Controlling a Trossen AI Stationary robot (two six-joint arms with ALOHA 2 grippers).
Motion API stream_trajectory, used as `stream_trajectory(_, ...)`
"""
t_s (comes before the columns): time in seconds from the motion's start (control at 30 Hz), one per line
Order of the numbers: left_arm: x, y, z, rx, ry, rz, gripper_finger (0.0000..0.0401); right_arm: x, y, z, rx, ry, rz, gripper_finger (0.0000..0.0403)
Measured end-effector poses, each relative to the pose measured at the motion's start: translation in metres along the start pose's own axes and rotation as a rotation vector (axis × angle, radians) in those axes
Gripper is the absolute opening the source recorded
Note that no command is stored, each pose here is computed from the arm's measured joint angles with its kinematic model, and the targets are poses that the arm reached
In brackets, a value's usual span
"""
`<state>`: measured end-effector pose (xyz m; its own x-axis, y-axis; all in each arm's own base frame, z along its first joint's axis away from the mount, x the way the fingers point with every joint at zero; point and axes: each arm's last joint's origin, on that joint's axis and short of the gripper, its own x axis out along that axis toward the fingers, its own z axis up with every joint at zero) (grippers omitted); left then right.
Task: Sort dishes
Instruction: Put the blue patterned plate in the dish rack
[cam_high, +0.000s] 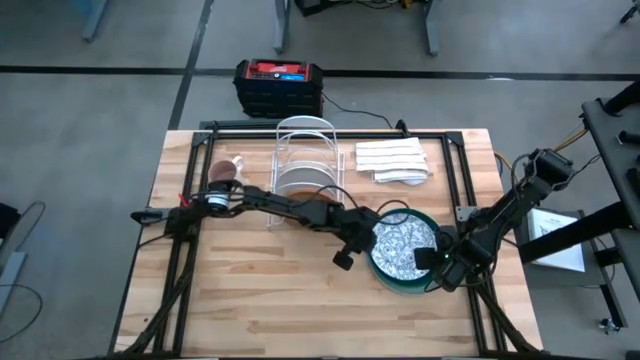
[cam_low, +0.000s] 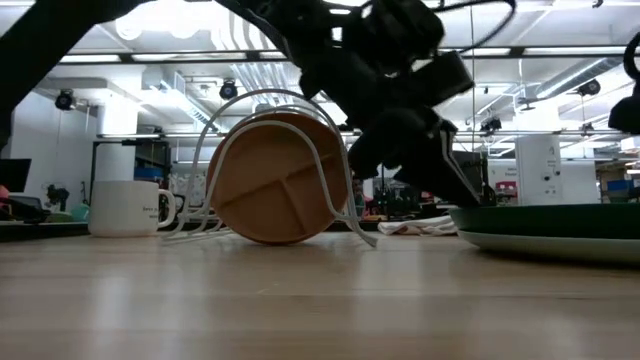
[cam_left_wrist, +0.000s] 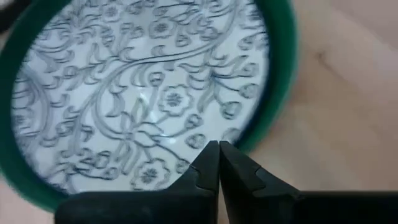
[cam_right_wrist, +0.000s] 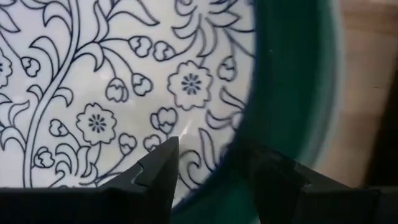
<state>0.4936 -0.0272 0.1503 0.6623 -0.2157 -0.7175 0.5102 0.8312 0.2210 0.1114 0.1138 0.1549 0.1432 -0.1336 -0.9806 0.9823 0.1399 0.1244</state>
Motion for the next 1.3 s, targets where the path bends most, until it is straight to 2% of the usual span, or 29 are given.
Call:
stream_trajectory(0.13, 0.011, 0.003, 0.0, -0.012, 0.051, -0.017, 0.0, 0.011, -0.003, 0.0, 0.017, -0.002, 0.048, 0.0167)
stream_trajectory(0.47, 0.024, 0.006, -0.006, -0.04, 0.044, -0.06, 0.0, 0.02, -0.004, 0.004, 0.05, -0.1, 0.152, 0.0168)
stream_trajectory(0.8, 0.028, 0.004, -0.011, -0.049, 0.02, -0.082, 0.0, 0.027, 0.0, 0.005, 0.119, -0.182, 0.334, 0.0151)
stream_trajectory(1.07, 0.032, 0.003, -0.015, -0.043, -0.025, -0.076, 0.0, 0.037, -0.004, 0.008, 0.134, -0.204, 0.39, 0.0124)
stream_trajectory(1.3, 0.034, 0.003, -0.014, -0.036, -0.068, -0.065, 0.0, 0.048, -0.008, 0.012, 0.153, -0.255, 0.492, 0.0097)
